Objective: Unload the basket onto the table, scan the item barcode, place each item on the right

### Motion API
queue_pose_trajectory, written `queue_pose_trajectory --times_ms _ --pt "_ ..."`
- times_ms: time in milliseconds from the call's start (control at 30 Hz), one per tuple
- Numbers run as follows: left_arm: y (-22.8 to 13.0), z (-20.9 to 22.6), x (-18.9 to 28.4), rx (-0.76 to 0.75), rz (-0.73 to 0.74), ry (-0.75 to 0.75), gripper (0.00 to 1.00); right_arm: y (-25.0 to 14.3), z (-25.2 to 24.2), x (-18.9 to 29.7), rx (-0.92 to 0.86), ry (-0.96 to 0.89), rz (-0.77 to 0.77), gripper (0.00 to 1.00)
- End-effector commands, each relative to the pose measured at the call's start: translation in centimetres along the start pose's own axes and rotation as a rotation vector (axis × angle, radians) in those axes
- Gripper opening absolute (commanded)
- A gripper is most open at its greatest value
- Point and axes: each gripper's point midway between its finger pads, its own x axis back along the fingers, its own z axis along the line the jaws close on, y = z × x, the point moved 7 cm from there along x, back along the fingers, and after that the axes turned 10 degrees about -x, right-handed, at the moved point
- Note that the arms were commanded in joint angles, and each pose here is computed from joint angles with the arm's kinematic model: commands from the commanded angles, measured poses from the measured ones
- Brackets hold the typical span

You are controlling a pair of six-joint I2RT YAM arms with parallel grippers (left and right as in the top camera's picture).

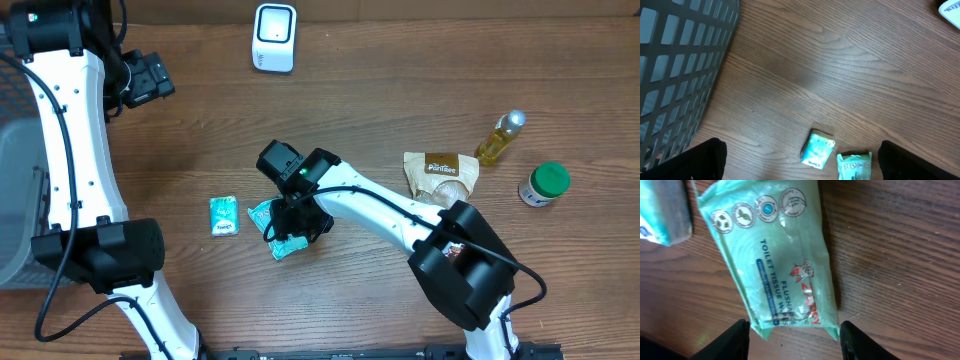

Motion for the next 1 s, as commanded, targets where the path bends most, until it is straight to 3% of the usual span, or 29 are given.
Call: queue_pose_trajectory --times_ms 0,767,967 --pt "-0.3 0.0 0.8 -0.004 -0.015 -0.012 1.00 0.0 0.5 -0.9 0.000 -0.002 0.015 0.54" --pt "-0.3 0.0 0.8 -0.004 -0.015 -0.012 1.00 0.0 0.6 -2.3 0.009 -0.027 0.013 0.53" --pt "-0.3 0.0 0.8 -0.004 -0.015 -0.012 1.00 0.1 0.4 -3.4 0.005 -0.043 0.027 0.40"
